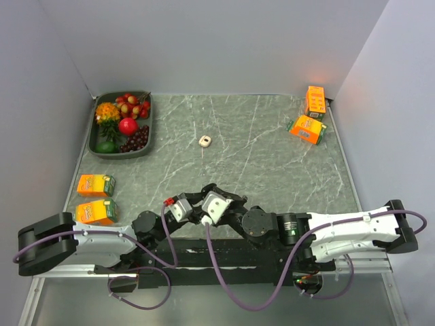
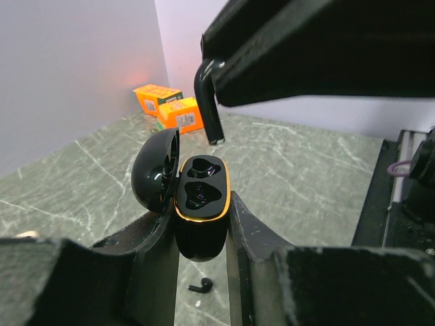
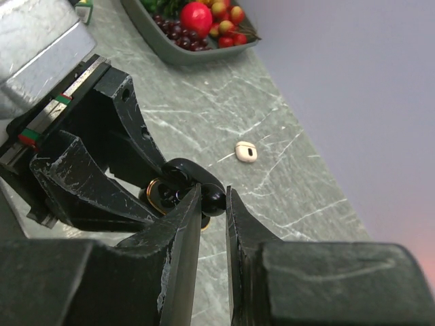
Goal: Insert the wireless bluetooth earbuds into the charging case
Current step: Place the earbud in the charging case.
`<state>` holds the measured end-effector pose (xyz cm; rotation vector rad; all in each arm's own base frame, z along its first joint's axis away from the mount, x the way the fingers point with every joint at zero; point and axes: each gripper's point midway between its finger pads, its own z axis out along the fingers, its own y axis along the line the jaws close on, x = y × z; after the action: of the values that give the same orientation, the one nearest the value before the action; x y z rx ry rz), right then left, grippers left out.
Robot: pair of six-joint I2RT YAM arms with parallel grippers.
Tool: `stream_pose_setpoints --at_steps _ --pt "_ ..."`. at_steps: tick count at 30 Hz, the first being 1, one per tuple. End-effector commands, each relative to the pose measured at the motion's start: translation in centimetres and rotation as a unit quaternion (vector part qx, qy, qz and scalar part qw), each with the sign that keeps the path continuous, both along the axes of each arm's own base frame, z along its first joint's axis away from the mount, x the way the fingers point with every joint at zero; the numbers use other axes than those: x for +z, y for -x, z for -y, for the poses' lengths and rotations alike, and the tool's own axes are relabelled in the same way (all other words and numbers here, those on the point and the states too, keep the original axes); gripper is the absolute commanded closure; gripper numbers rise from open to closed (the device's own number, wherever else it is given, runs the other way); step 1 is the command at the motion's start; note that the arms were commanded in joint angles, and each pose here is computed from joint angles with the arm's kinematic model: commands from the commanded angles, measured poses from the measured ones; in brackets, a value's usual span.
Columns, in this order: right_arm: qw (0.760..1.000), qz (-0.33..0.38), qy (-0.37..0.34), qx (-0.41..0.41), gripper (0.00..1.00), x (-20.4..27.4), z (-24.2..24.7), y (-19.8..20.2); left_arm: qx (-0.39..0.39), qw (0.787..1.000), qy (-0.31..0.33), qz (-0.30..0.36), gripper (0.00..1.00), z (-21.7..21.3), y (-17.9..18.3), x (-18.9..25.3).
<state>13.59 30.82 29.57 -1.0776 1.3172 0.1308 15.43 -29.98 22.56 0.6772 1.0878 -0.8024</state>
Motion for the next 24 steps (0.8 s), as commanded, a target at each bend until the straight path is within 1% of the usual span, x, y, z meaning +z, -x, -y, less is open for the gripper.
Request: stream_pose_setpoints --at_steps 1,10,22,23,24 --pt "0.999 0.027 -0.029 -0.022 1.00 1.3 -0.1 -0.4 -0.011 0.998 0.057 -0.018 0.99 0.3 0.0 2.9" --pt "0.998 0.038 -0.035 -0.025 1.00 1.3 -0.4 -0.6 -0.022 0.998 0.060 -0.024 0.99 0.6 0.3 3.0" --pt "0.999 0.030 -0.034 -0.018 1.00 0.2 -0.7 -0.2 -0.019 0.997 0.074 -0.031 0.99 0.6 0.1 4.1" --pt "0.999 0.030 -0.035 -0.018 1.00 0.2 -0.7 -0.2 -0.026 0.995 0.078 -0.050 0.99 0.8 0.2 3.9" --pt "0.999 0.030 -0.034 -0.018 1.00 0.1 -0.7 -0.2 -0.028 0.995 0.078 -0.052 0.99 0.9 0.2 4.0"
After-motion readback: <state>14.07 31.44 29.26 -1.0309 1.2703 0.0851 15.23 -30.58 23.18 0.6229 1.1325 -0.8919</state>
